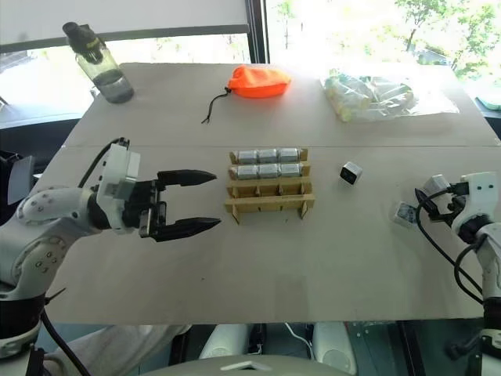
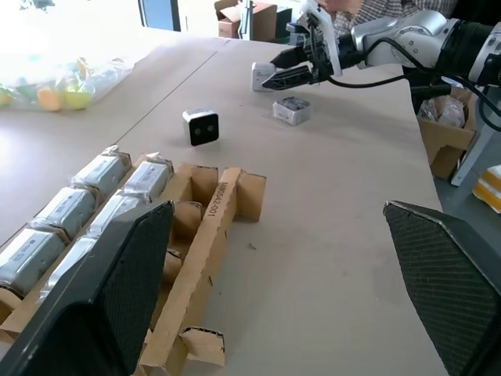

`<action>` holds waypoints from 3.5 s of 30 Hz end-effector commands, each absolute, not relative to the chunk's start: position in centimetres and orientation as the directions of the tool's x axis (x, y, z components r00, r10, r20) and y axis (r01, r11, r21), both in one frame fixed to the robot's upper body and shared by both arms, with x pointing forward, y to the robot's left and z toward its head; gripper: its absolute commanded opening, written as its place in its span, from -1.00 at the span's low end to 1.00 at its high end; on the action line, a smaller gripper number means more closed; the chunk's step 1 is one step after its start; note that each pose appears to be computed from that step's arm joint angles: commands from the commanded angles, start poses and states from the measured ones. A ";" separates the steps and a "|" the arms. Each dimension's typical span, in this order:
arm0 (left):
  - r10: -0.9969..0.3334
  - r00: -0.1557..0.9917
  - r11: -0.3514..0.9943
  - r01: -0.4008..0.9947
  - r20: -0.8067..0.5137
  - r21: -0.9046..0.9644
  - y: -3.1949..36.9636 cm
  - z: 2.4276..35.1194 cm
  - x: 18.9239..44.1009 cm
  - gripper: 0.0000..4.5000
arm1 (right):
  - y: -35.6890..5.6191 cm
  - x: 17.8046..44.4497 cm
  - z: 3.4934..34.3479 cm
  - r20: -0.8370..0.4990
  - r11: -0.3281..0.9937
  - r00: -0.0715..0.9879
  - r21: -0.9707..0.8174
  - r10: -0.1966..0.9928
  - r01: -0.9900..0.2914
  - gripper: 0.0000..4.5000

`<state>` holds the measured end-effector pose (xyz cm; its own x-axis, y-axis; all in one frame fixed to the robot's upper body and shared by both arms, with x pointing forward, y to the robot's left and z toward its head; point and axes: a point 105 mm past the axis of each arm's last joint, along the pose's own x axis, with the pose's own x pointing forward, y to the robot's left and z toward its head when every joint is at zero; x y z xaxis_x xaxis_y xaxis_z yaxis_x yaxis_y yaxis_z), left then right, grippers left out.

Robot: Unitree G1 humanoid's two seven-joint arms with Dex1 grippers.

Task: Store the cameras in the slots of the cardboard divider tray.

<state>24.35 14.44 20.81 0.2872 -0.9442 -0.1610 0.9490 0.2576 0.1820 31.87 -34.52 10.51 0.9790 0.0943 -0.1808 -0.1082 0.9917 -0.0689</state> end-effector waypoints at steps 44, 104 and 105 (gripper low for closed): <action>-0.927 0.371 0.351 0.909 -0.057 0.224 17.6 20.9 25.3 1.00 | -14.4 32.1 22.0 -0.116 0.475 0.518 -0.272 0.847 -0.837 -0.71; -0.923 0.351 0.316 0.925 -0.157 0.211 19.0 17.9 23.2 1.00 | -7.6 26.2 24.1 -0.056 0.122 0.130 -0.124 0.990 -0.985 0.97; -0.934 0.321 0.286 0.935 -0.156 0.209 18.4 17.9 23.6 1.00 | -9.6 26.3 22.9 -0.090 0.242 0.254 -0.124 0.963 -0.962 0.97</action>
